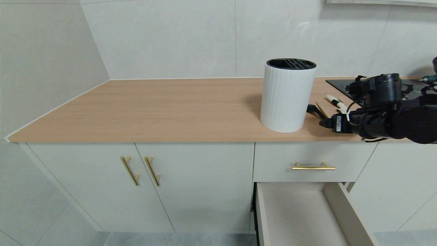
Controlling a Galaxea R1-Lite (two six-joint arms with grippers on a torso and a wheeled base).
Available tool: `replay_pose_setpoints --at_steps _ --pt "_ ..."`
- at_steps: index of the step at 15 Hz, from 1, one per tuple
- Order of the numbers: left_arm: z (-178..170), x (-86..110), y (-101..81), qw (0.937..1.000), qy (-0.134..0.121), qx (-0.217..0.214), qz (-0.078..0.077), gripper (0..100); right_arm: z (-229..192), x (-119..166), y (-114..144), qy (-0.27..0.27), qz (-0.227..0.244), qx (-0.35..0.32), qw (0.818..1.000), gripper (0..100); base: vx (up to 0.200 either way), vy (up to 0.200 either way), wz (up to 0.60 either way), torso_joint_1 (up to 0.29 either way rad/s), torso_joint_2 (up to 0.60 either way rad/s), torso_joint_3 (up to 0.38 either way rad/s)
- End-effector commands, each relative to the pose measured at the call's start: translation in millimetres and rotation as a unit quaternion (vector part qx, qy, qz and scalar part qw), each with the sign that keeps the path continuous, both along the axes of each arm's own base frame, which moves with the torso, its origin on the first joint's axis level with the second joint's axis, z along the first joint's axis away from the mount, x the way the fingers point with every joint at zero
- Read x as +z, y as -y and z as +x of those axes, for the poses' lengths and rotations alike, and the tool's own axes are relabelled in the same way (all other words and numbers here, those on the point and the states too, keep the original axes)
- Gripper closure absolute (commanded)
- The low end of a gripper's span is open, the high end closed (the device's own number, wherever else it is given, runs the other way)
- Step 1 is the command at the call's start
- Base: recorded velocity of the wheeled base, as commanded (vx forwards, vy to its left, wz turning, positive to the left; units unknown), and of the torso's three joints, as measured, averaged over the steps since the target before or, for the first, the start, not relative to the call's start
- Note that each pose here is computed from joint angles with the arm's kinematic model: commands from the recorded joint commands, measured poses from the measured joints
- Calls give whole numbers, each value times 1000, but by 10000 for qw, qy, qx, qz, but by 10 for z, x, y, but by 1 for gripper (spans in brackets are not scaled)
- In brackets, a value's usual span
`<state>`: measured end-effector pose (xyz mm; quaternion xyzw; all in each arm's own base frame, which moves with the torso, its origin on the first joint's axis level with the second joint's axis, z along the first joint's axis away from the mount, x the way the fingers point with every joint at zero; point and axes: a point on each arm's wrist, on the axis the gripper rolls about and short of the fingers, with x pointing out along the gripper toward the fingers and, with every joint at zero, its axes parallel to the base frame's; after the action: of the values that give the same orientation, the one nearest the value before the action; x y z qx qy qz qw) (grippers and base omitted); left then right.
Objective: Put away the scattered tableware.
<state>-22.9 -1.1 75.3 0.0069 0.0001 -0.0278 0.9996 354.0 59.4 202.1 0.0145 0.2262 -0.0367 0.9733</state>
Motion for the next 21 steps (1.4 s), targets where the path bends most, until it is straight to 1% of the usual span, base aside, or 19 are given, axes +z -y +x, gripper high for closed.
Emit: replay_pose_setpoints --at_steps 1,6,7,18,20,21 --pt "1 1 0 10000 -4 2 0 0 67 -93 9 -102 -16 -33 9999 0 0 0 0 0 0 0" --pt "1 -1 0 10000 -12 2 0 0 71 -94 8 -102 -16 -33 9999 0 0 0 0 0 0 0" --pt "1 1 0 10000 -4 2 0 0 75 -96 7 -102 -9 -36 9999 100 0 0 0 0 0 0" --pt "1 1 0 10000 -4 2 0 0 18 -20 18 -17 -4 -57 10000 100 0 0 0 0 0 0" --pt "1 1 0 10000 -4 2 0 0 -141 138 46 142 52 -53 9999 100 0 0 0 0 0 0" --pt "1 1 0 10000 -4 2 0 0 -290 249 45 269 100 0 9996 100 0 0 0 0 0 0"
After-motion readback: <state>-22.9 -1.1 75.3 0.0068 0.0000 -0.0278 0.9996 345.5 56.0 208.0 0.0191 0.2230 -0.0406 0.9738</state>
